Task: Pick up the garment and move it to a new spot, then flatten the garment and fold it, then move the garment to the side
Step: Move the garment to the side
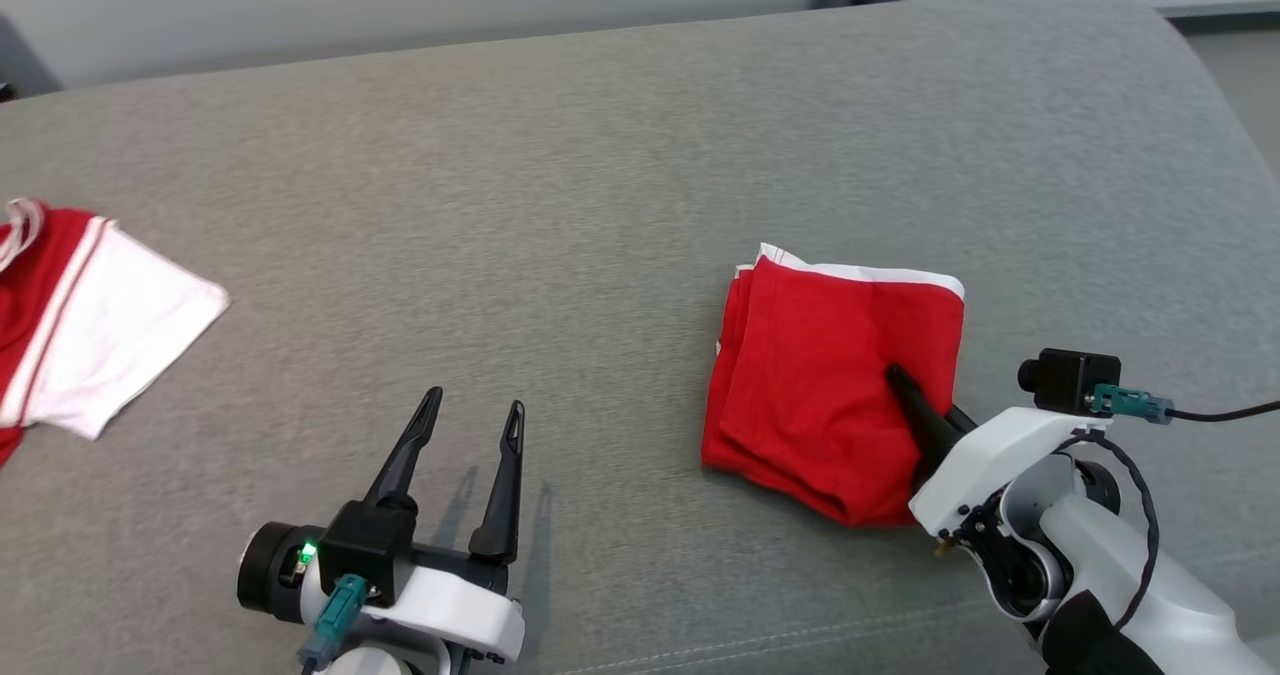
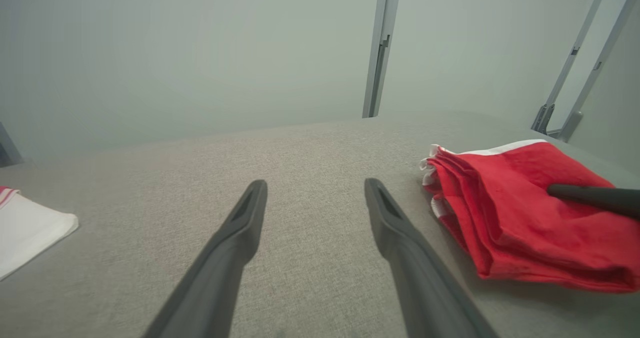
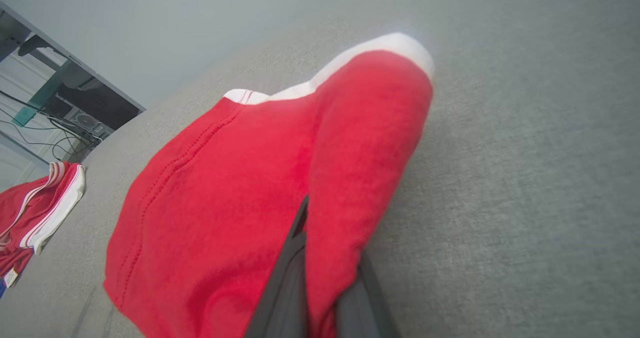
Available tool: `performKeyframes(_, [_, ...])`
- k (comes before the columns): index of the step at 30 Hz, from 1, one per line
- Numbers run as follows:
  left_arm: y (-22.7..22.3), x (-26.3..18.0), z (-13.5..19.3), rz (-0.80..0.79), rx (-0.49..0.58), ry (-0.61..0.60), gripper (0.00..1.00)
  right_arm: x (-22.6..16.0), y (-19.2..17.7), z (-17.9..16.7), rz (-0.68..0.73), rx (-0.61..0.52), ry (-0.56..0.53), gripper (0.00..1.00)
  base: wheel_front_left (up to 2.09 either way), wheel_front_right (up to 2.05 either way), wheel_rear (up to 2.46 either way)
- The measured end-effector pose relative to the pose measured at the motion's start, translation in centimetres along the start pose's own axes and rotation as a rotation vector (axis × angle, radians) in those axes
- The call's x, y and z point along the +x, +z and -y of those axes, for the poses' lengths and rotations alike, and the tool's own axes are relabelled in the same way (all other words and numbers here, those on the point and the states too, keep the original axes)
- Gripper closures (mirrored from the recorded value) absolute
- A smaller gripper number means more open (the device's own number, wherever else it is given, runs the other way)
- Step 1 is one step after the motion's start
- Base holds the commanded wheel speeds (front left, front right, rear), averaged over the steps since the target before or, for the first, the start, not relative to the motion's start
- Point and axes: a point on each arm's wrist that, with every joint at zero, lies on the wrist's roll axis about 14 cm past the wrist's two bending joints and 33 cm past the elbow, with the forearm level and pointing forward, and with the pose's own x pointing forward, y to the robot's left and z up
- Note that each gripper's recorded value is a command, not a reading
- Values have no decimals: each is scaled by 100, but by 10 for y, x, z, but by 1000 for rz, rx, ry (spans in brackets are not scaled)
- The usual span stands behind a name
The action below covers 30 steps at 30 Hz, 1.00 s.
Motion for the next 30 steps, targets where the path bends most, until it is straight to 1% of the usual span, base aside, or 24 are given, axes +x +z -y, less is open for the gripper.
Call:
performKeyframes(8, [-10, 21, 43, -16, -4, -156, 0, -27, 10, 34, 62, 49, -105, 100, 0, 0, 0])
performKeyframes(14, [-17, 35, 65, -25, -14, -232, 0, -41, 14, 56, 94, 80, -173, 100, 0, 0, 0])
performKeyframes(18, [-20, 42, 79, -23, -40, -294, 0, -44, 14, 66, 98, 88, -204, 100, 0, 0, 0])
performKeyframes(20, [-21, 44, 83, -22, -53, -313, 0, -42, 19, 70, 118, 116, -215, 100, 0, 0, 0])
performKeyframes(23, [-23, 47, 87, -21, -86, -333, 0, -31, 39, 69, 183, 210, -210, 100, 0, 0, 0])
performKeyframes(26, [-20, 53, 84, -12, -172, -329, 0, -16, 74, 64, 272, 315, -179, 100, 0, 0, 0])
performKeyframes(28, [-21, 57, 83, -9, -201, -329, 0, -5, 103, 63, 329, 342, -154, 100, 0, 0, 0])
performKeyframes(30, [-24, 60, 78, -10, -226, -317, 0, 5, 132, 64, 375, 344, -136, 100, 0, 0, 0])
